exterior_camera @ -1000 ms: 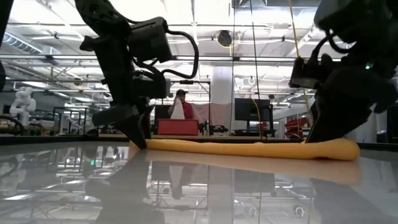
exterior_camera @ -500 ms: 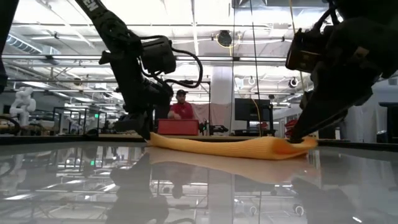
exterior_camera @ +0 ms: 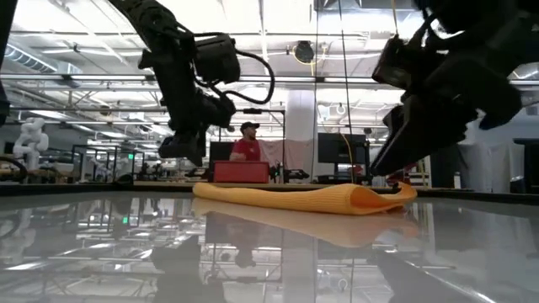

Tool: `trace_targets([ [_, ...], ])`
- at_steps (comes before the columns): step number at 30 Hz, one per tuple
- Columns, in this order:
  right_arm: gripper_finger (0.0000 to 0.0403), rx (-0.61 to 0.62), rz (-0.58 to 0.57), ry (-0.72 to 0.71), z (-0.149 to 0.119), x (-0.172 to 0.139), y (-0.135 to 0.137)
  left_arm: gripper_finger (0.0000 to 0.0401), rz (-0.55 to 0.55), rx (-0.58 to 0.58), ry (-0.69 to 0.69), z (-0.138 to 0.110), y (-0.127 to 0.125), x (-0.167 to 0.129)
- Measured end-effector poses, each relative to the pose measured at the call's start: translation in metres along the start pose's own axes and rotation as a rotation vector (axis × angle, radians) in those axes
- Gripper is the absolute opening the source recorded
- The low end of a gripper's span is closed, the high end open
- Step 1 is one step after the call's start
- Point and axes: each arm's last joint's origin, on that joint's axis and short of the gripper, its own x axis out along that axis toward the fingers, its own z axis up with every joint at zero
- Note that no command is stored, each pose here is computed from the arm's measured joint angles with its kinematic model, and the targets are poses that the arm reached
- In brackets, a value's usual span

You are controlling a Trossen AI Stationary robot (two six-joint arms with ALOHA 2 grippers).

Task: Roll towel
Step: Fold the orange towel

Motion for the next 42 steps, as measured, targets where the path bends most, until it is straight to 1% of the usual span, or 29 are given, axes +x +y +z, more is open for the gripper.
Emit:
trace_targets([
  [2,0.0152,-0.017,-0.03,-0.002,0.001,0.001,-0.004,0.0148,0.009,-0.003,0.015,-0.001,0.002,-0.003],
  [4,0.0152,-0.037,-0.043,0.003,0.002,0.002,-0.008,0.0148,-0.008,-0.051,0.0,0.0,0.003,-0.003],
  [6,0.0152,-0.042,-0.056,0.011,0.003,0.004,-0.012,0.0148,-0.095,-0.093,-0.042,0.002,0.001,-0.003],
  [9,0.0152,-0.054,-0.071,0.034,0.002,0.005,-0.016,0.0148,-0.209,-0.159,-0.14,0.011,-0.003,-0.001],
  [11,0.0152,-0.054,-0.073,0.036,0.002,0.005,-0.018,0.0148,-0.245,-0.182,-0.171,0.015,-0.005,0.002],
  [13,0.0152,-0.052,-0.074,0.038,0.002,0.006,-0.018,0.0148,-0.252,-0.209,-0.223,0.022,-0.006,0.005],
  [15,0.0152,-0.052,-0.076,0.049,0.0,0.008,-0.018,0.0148,-0.273,-0.221,-0.258,0.027,-0.008,0.009],
  [18,0.0152,-0.033,-0.062,0.076,-0.004,0.012,-0.017,0.0148,-0.339,-0.231,-0.322,0.035,-0.014,0.017],
  [21,0.0152,-0.017,-0.056,0.102,-0.008,0.017,-0.015,0.0148,-0.393,-0.252,-0.35,0.04,-0.022,0.026],
  [23,0.0152,-0.001,-0.042,0.123,-0.012,0.021,-0.013,0.0148,-0.425,-0.245,-0.339,0.041,-0.028,0.033],
  [27,0.0152,0.053,-0.004,0.118,-0.016,0.03,-0.005,0.0148,-0.428,-0.244,-0.329,0.043,-0.032,0.04],
  [30,0.0152,0.078,0.073,0.09,-0.018,0.037,0.006,0.0148,-0.424,-0.246,-0.328,0.042,-0.031,0.042],
  [35,0.0152,0.118,0.2,0.0,-0.018,0.046,0.025,0.0148,-0.41,-0.233,-0.348,0.042,-0.026,0.045],
  [40,0.0152,0.143,0.254,-0.057,-0.012,0.054,0.037,0.0148,-0.416,-0.224,-0.381,0.044,-0.025,0.045],
  [42,0.0152,0.143,0.268,-0.059,-0.008,0.057,0.041,0.0148,-0.419,-0.192,-0.398,0.044,-0.025,0.045],
])
